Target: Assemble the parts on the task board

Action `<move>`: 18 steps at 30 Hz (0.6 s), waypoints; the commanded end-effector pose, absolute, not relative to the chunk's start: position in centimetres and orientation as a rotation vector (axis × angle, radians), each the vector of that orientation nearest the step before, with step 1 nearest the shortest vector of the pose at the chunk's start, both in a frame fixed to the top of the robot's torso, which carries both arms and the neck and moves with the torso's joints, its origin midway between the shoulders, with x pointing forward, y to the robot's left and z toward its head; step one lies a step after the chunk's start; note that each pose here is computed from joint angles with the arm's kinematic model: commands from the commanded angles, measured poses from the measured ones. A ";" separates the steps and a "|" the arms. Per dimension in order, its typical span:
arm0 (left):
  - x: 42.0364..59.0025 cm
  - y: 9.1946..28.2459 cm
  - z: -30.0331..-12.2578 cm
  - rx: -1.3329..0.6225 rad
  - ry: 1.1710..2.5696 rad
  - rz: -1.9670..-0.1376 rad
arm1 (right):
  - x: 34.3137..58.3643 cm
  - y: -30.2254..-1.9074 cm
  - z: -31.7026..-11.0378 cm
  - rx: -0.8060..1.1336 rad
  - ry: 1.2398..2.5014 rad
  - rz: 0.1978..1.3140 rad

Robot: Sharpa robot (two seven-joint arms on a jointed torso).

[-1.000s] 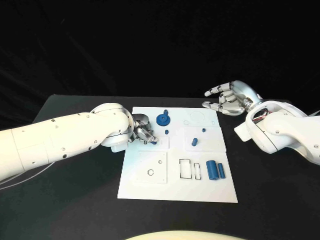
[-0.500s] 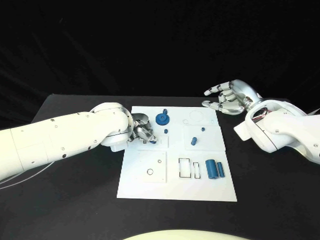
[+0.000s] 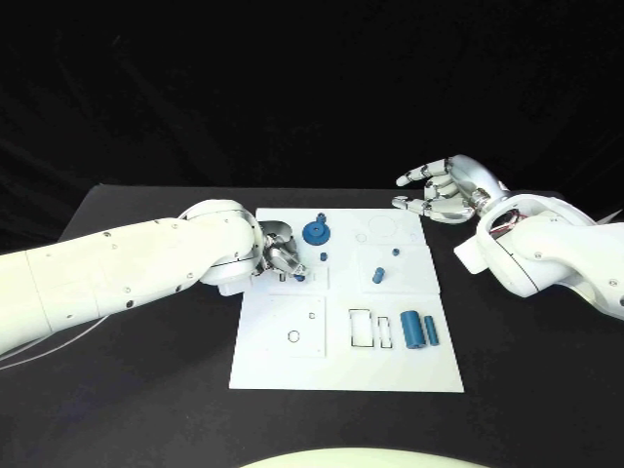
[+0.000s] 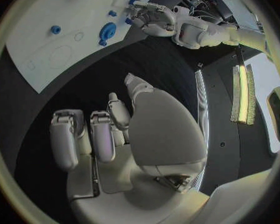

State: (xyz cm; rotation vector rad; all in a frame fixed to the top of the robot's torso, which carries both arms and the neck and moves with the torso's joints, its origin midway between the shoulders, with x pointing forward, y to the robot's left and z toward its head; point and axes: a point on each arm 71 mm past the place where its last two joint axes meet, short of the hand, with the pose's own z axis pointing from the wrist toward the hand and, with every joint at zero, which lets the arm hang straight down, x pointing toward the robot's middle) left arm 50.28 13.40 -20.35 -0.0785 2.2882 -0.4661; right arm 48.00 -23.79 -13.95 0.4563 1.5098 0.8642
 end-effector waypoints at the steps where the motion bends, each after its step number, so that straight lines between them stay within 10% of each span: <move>1: 50.1 12.9 -20.5 -0.058 2.304 -0.478 | 47.9 -23.7 -13.9 0.441 1.513 0.869; 18: 50.2 12.8 -20.8 -0.038 2.328 -0.462 | 47.9 -23.7 -14.0 0.439 1.516 0.871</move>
